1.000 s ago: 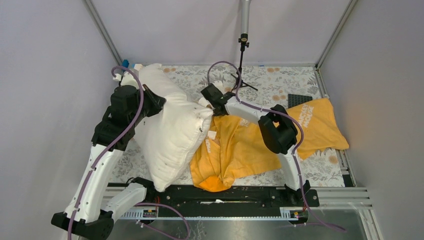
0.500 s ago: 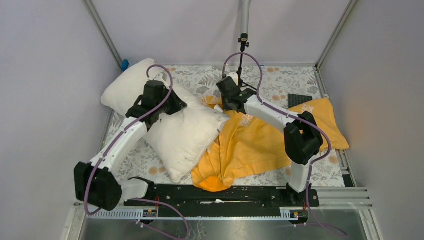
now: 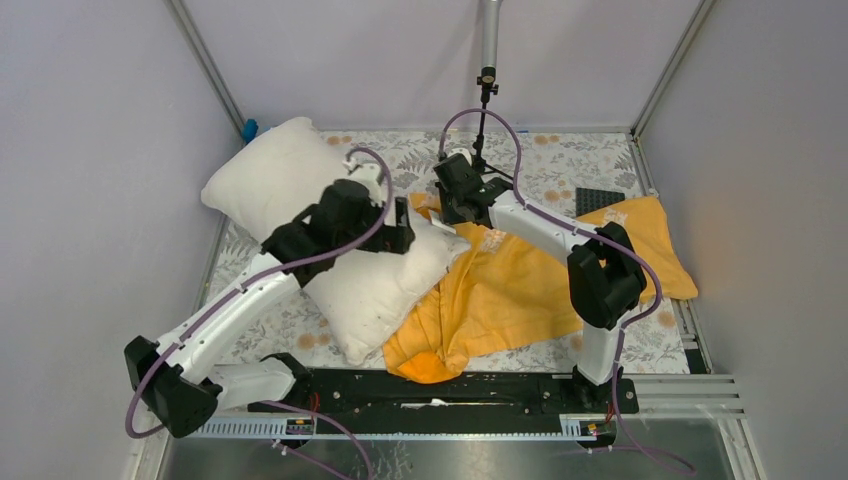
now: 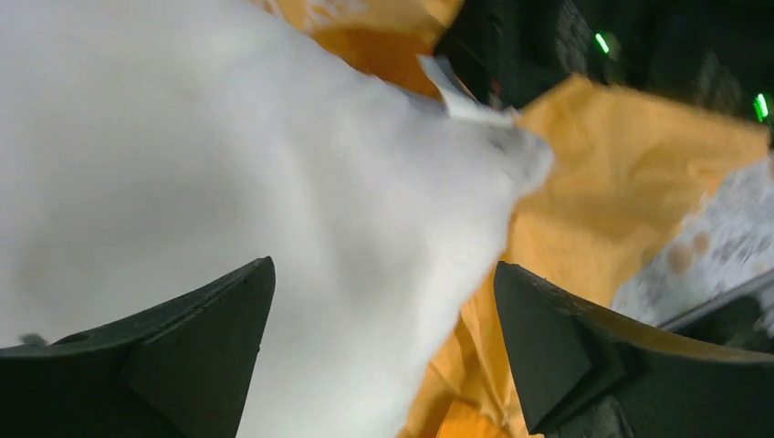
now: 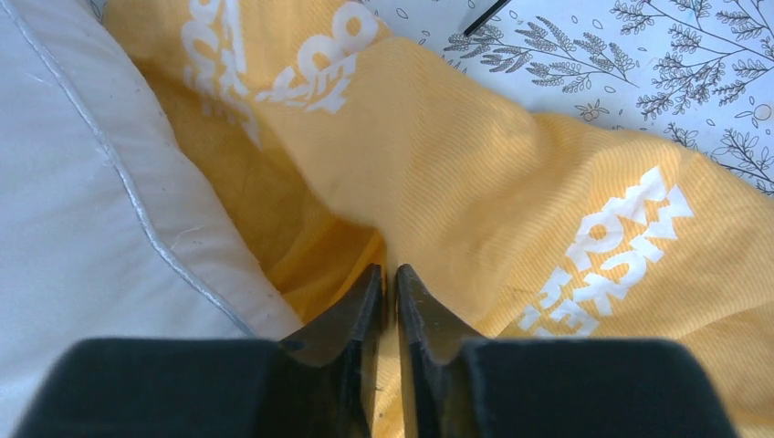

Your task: Put the pillow into the pillowcase

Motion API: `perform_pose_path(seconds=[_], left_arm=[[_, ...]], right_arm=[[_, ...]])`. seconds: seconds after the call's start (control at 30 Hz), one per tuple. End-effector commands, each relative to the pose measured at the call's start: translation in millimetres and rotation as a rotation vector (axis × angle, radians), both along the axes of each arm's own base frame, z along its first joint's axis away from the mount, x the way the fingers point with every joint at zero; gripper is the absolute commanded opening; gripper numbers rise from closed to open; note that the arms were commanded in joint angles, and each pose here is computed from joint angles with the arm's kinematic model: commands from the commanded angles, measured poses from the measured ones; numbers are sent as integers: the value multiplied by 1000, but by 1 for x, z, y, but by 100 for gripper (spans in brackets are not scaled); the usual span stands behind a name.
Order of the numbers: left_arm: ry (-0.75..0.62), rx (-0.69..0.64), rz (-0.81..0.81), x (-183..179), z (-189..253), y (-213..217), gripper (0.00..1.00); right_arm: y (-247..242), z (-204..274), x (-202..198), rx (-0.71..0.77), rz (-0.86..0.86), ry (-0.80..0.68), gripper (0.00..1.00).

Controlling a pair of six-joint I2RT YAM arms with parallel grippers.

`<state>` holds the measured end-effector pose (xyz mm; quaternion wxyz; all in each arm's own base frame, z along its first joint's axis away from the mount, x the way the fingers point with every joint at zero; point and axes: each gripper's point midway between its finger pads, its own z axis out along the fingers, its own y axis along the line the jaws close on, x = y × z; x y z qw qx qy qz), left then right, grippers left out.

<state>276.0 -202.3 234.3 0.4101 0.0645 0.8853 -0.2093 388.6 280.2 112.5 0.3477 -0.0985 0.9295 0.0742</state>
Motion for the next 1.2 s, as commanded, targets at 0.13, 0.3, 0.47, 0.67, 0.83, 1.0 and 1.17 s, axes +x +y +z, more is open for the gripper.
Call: perform_pose_path(seconds=[0.13,0.3,0.47,0.67,0.83,1.0,1.17], left_arm=[[35,321,-5,-26,-50,5,99],[119,419,70,-10,-87,5,77],[184,389,139,8,-103,18,13],[193,228,179,21,-88,35,0],[198,131,167,23,-78,35,0],[194,109,167,24,-73,35,0],[196,92,173,27,-70,40,0]], right_arm=[[-10,44,4,32,-2,-73,37],[-32,61,-8,30,-74,-97,58],[-48,67,-39,116,-111,-103,54],[-27,46,-87,318,17,-44,35],[16,16,-113,304,143,-4,44],[46,-15,-112,268,144,15,47],[51,-40,-99,221,80,-10,50]])
